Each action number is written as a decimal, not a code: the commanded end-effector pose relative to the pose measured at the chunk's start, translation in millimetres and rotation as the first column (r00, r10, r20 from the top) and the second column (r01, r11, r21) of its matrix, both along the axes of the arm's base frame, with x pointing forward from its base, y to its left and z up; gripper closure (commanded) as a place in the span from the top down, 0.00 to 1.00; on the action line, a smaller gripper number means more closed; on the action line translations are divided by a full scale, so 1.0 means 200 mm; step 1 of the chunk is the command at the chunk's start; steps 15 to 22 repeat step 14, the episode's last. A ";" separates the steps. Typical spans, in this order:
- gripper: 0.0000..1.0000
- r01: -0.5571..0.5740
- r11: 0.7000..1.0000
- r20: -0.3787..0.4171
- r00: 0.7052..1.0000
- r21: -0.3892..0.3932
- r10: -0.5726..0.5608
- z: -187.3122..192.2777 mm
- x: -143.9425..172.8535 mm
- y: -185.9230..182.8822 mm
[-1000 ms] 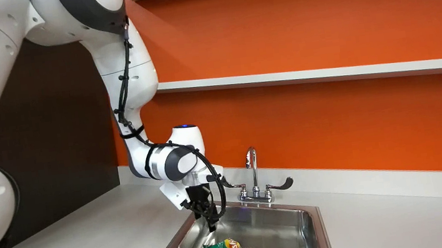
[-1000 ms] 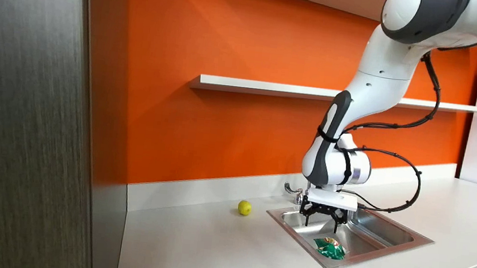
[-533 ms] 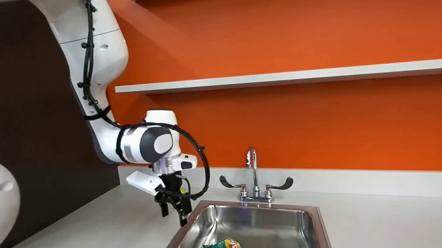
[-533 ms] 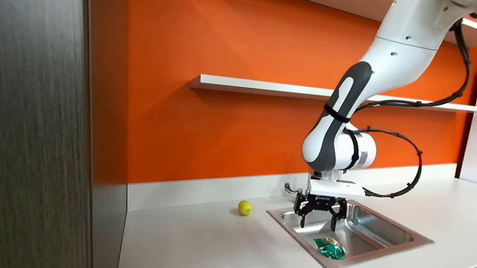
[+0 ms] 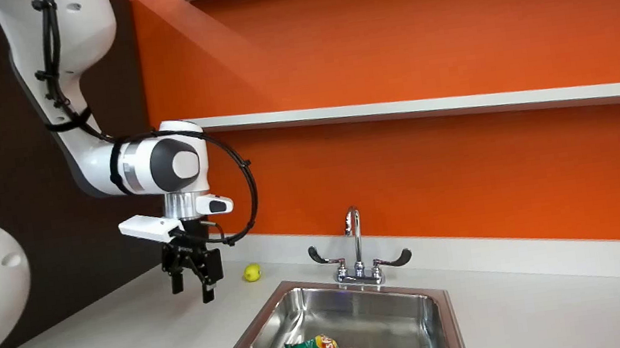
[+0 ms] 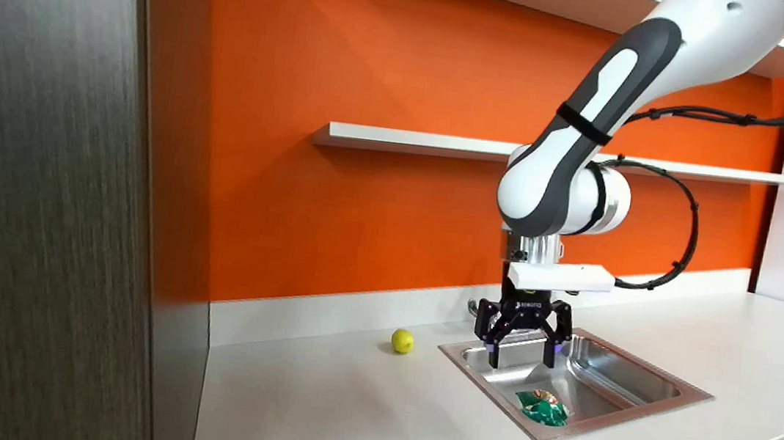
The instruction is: Put the snack pack in the sink
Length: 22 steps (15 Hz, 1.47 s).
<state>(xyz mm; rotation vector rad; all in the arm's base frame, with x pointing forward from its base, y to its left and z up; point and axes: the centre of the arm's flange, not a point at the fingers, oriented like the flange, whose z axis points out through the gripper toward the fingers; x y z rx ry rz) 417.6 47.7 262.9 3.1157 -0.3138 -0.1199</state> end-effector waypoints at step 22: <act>1.00 -0.038 0.999 -0.016 0.999 -0.006 0.038 0.15 -0.12 0.06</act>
